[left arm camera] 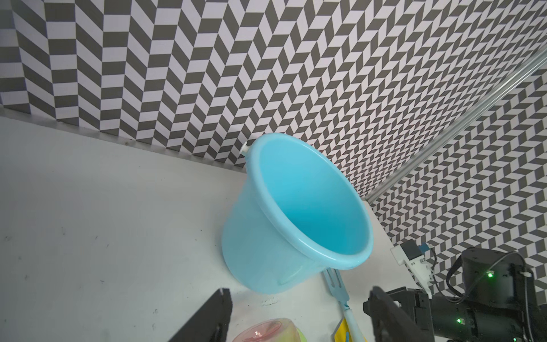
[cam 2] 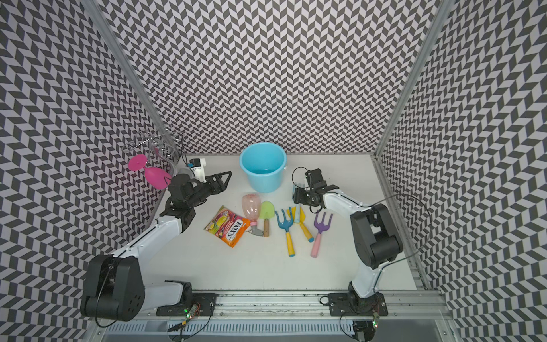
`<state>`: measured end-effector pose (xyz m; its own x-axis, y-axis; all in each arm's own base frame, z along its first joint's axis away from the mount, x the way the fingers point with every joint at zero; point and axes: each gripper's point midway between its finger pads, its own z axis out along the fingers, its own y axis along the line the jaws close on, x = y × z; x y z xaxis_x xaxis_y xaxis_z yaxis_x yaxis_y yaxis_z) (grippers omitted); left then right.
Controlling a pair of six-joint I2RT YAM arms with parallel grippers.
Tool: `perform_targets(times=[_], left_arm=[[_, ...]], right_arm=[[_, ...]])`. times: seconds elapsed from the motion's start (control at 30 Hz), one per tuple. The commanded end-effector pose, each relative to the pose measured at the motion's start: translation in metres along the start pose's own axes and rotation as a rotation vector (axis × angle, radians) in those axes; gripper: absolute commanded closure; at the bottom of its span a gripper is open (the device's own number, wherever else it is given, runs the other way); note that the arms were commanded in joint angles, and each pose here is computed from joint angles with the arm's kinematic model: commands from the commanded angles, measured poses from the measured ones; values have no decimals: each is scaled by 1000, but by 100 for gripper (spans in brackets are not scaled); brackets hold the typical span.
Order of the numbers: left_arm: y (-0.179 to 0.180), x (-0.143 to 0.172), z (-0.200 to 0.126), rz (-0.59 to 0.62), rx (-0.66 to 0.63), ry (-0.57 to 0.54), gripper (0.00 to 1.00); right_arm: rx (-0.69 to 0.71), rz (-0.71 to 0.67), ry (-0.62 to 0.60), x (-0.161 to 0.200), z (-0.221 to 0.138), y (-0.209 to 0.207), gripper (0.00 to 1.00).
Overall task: Organize the gardening tools
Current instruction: Pick up the gardening tool from the center of the board.
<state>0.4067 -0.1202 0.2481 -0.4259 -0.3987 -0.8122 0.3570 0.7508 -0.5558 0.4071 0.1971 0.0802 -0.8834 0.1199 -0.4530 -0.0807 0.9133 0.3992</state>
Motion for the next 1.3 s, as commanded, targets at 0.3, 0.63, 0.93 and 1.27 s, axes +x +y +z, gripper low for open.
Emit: perform_targets(times=[0.3, 0.63, 0.93, 1.27], left_arm=[[-8, 15, 4, 19, 8, 54, 25], [-5, 21, 7, 14, 1, 70, 24], [-5, 21, 10, 5, 0, 76, 25], [-9, 21, 8, 1, 9, 76, 25]], right_arm=[[93, -10, 48, 7, 30, -14, 46], [129, -22, 71, 10, 43, -18, 58], [147, -27, 77, 12, 46, -20, 70], [148, -33, 10, -4, 20, -15, 87]])
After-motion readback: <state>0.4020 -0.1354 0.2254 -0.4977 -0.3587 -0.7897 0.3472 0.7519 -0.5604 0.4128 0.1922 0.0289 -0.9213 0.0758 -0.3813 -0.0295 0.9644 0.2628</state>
